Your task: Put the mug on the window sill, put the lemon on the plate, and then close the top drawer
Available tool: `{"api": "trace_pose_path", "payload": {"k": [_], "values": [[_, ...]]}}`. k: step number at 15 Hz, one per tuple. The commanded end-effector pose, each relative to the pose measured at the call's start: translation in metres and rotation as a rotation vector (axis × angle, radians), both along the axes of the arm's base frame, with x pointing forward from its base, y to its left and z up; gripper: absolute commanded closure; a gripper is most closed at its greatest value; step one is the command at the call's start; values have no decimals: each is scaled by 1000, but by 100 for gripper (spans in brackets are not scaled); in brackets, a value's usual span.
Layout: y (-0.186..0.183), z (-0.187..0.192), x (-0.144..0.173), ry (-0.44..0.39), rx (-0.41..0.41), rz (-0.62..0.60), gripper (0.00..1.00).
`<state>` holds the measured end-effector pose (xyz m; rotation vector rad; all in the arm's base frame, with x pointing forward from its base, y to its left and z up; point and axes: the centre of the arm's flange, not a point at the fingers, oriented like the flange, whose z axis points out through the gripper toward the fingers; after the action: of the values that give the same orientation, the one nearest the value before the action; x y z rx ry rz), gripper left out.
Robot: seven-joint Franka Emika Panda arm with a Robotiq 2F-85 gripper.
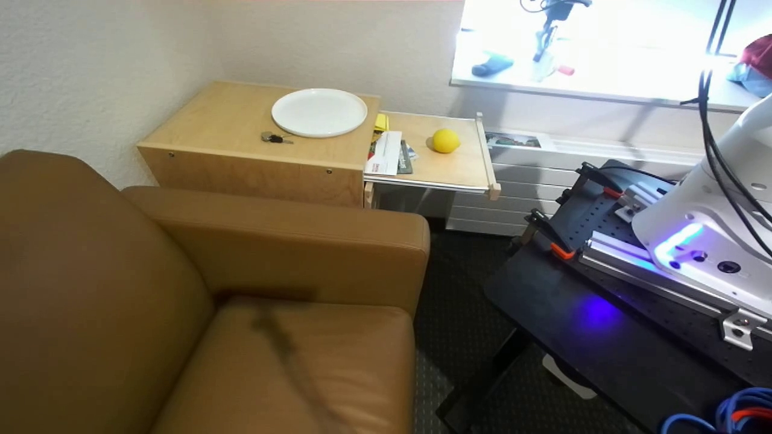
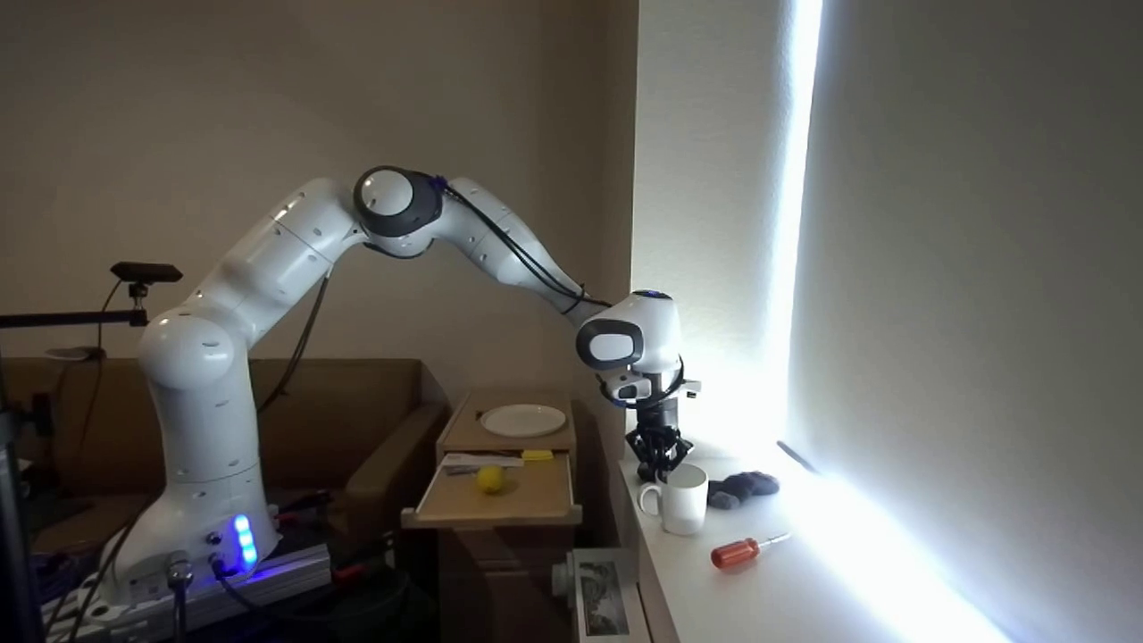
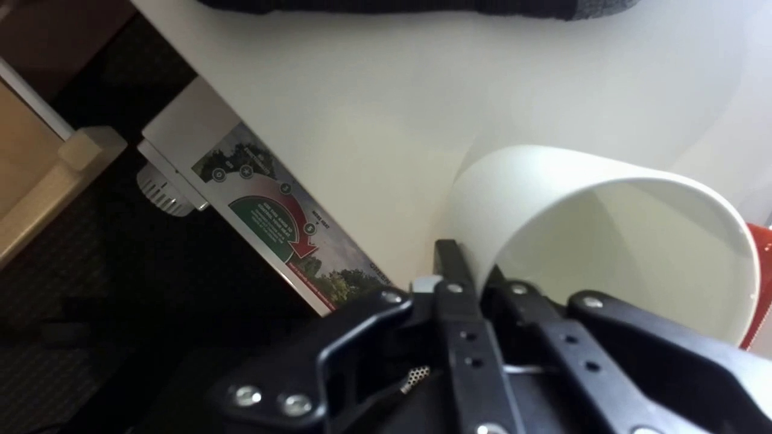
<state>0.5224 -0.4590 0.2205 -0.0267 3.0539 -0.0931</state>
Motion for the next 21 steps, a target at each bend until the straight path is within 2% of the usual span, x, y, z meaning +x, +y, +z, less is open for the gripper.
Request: {"api": "trace_pose_path", "payload": {"k": [1,2,3,5,9,14,16,18,21], "values": [[-8,-18,8,-26,-4,-12,99],[-6,-18,8,-18,-12,-11,99],[-6,-15,9,-12,-22,-8,70],[-3,-12,10,-18,-30,6,64],[1,-1,15,-57,-55,14,35],[3,66,-5,-148,-90,59,2],[13,106,-22,-212,-52,163,0],[34,136,-38,-257,-48,253,0],[75,167,-63,-301,-19,405,0]]}}
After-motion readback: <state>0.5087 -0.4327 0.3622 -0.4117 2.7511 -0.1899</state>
